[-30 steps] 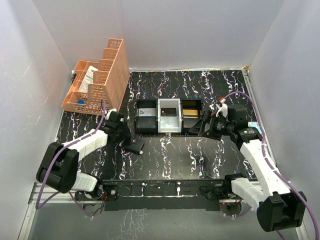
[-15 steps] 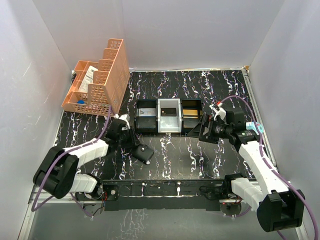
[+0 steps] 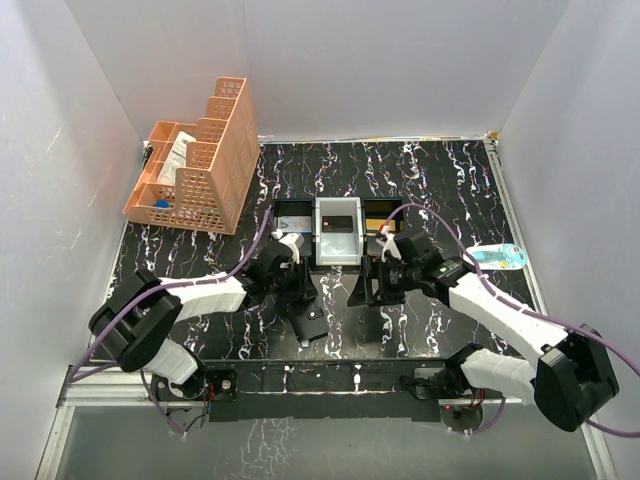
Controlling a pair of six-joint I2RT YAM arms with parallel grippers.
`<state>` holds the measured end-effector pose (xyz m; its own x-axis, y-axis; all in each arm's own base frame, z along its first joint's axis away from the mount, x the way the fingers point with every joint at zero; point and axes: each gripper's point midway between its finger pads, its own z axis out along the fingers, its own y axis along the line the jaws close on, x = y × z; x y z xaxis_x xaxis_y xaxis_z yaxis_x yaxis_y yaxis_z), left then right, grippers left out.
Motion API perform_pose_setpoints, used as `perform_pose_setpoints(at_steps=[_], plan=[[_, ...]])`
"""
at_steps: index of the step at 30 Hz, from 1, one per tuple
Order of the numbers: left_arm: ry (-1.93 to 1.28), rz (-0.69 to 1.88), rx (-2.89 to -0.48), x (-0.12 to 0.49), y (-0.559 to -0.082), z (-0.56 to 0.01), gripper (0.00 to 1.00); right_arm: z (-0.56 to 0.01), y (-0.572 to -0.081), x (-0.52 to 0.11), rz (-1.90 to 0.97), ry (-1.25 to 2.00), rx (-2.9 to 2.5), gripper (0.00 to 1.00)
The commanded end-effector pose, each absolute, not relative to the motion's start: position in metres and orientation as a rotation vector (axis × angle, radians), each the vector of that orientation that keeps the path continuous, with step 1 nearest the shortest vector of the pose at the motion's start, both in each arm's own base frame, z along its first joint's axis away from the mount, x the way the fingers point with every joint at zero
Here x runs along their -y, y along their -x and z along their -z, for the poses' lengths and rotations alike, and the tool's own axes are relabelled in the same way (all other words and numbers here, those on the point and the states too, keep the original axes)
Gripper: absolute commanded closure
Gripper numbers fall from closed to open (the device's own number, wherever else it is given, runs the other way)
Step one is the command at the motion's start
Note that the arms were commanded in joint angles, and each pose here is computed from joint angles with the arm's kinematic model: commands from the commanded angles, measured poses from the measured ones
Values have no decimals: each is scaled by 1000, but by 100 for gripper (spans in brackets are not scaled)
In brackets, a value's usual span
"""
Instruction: Take the credit cards out of the card holder
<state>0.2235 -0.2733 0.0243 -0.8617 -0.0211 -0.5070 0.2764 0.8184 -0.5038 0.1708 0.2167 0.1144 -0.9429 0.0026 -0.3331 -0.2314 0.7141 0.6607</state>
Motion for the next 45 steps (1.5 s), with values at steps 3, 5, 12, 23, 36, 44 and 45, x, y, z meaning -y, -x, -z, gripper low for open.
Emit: perform_pose_setpoints(at_steps=[3,5,12,23,36,44,45], plan=[[-36,729,-2349,252,-236,-75,57,-116,-191,-236,-895,216,-2558,36],[65,663,-2335,234,-237,-83,46,-119,-194,-242,-867,217,-2544,37],[298,471,-2367,177,-216,-83,17,-121,-186,-275,-789,299,-2527,43],[441,484,-2286,129,-182,-89,1,-130,-197,-294,-677,177,-2479,2],[480,655,-2343,137,-153,-80,13,-114,-165,-338,-985,182,-2535,23],[462,674,-2354,139,-149,-79,1,-93,-174,-329,-620,285,-2593,40],[467,664,-2356,137,-149,-80,1,-94,-174,-331,-598,289,-2594,41]])
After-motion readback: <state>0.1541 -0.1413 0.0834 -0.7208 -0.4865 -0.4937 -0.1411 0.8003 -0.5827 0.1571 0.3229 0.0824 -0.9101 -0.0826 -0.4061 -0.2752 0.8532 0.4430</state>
